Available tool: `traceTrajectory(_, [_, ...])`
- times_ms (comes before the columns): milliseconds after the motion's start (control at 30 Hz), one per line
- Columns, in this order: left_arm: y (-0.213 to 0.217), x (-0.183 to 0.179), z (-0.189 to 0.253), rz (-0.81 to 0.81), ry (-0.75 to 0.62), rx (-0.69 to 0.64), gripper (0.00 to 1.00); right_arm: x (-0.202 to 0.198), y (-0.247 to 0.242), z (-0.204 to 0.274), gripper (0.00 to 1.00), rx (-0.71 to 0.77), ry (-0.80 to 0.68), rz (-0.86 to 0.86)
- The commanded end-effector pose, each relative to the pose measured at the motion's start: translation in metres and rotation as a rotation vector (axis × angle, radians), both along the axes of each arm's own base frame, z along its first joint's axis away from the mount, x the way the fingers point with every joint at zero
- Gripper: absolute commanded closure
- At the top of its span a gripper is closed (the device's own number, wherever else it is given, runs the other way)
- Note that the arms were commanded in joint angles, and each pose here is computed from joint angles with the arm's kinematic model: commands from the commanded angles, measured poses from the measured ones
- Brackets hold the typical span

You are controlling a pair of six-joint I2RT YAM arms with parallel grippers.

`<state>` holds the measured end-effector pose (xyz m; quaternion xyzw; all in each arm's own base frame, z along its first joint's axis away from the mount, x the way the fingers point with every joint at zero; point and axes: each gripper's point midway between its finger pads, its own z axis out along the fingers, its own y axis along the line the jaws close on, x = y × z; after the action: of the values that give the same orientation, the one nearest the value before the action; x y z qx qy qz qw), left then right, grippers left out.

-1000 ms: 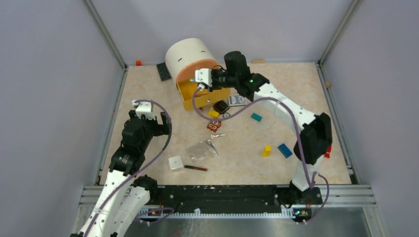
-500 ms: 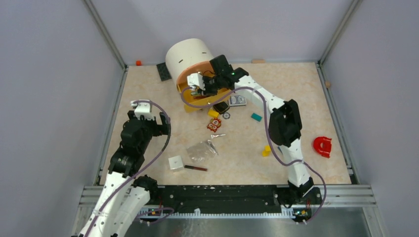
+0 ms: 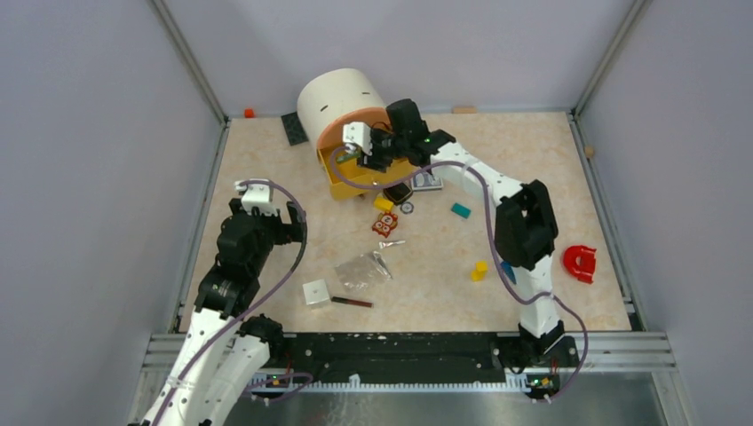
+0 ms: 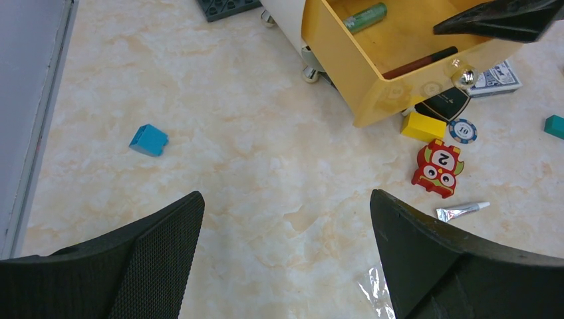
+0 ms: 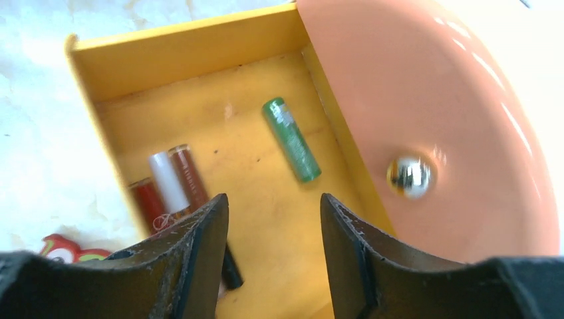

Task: Organize the makeup
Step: Place the makeup in the drawer, then pick up the makeup from the center of the board.

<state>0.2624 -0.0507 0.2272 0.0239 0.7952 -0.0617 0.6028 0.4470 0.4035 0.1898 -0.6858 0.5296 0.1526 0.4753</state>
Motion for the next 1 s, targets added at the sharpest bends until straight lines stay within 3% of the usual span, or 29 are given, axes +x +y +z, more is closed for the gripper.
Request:
traceTrajectory(0, [0.001, 0.004, 0.012, 0.012, -0.049, -0.019, 0.01, -0.009, -0.016, 0.141, 0.47, 0.391, -0.152, -0.136])
traceTrajectory(133, [0.002, 0.004, 0.011, 0.015, -0.048, -0.018, 0.01, -0.024, -0.056, 0.17, 0.46, 0.602, -0.117, -0.354])
traceTrajectory(267, [0.002, 0.005, 0.011, 0.019, -0.048, -0.02, 0.01, -0.038, -0.118, 0.177, 0.46, 0.787, 0.019, -0.698])
traceTrajectory(400, [0.0, 0.005, 0.011, 0.011, -0.041, -0.028, 0.01, -0.062, -0.165, 0.127, 0.46, 0.774, 0.224, -0.995])
traceTrajectory(500, [-0.019, 0.006, 0.019, -0.066, -0.041, -0.084, 0.01, -0.087, -0.186, 0.087, 0.46, 0.735, 0.349, -1.115])
traceTrajectory(600, [-0.042, 0.002, 0.027, -0.133, 0.043, -0.208, 0.01, -0.117, -0.188, 0.053, 0.45, 0.681, 0.476, -1.124])
traceTrajectory(733, [-0.053, 0.004, 0.056, -0.107, 0.118, -0.348, 0.01, -0.158, -0.165, 0.02, 0.42, 0.591, 0.571, -1.04])
traceTrajectory(967, [-0.098, -0.002, 0.105, -0.187, 0.157, -0.571, 0.01, -0.254, -0.07, -0.047, 0.41, 0.261, 0.605, -0.663])
